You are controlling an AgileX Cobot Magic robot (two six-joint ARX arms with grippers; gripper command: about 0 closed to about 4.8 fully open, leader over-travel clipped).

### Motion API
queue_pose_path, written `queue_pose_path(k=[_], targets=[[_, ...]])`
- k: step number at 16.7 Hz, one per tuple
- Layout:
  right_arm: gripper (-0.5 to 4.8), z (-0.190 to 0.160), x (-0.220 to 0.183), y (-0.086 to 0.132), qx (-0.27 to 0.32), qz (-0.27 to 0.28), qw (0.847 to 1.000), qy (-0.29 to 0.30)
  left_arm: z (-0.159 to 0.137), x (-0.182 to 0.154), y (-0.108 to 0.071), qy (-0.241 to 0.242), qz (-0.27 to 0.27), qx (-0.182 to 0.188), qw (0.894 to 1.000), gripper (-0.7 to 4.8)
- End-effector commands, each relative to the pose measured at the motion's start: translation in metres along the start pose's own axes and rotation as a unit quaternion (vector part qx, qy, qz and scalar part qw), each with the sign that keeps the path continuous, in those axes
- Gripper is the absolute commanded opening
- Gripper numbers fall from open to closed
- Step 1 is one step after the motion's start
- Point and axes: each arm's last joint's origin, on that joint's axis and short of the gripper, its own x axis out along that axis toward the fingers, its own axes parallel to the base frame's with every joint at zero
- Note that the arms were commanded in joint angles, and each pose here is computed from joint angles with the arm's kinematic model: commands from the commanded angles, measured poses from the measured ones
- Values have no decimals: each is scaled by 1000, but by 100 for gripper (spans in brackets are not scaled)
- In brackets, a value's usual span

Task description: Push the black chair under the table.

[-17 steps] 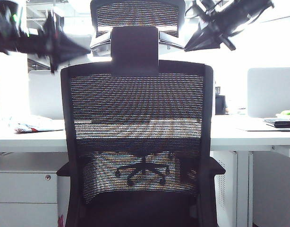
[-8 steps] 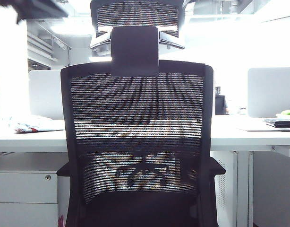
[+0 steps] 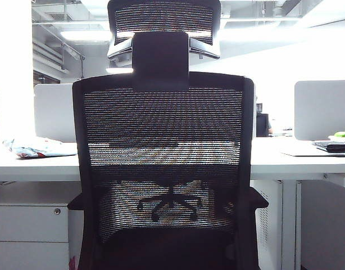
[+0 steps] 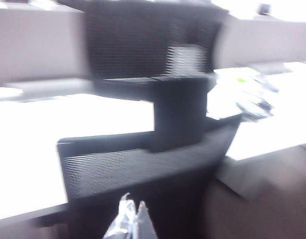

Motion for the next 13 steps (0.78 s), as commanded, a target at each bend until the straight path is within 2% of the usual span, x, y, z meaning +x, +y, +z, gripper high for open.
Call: queue_pose_path(k=[1,2,3,6,8,9,13], targets=[[-6,-22,-26,5,5,-39,998,-53,-9,-38,-10,-38,98,0,994,-6],[-6,-32,-33,7,6,-41,997,-70,-15,-53,-13,-59,140,-1,988,-6],[-6,-42,-39,8,3,-41,996,-78,-21,-66,-18,-78,159,3,984,-6],[-5,-71,-49,6,20,-79,994,-79,-39,-92,-27,-111,174,0,978,-6],[-5,-89,-54,5,18,-87,993,-82,-50,-102,-31,-107,176,-2,979,-6],[-6,-103,-59,5,17,-102,990,-95,-61,-107,-33,-82,178,-8,981,-6],[-5,-115,-63,5,15,-102,990,-99,-70,-111,-34,-48,177,-17,983,-6]])
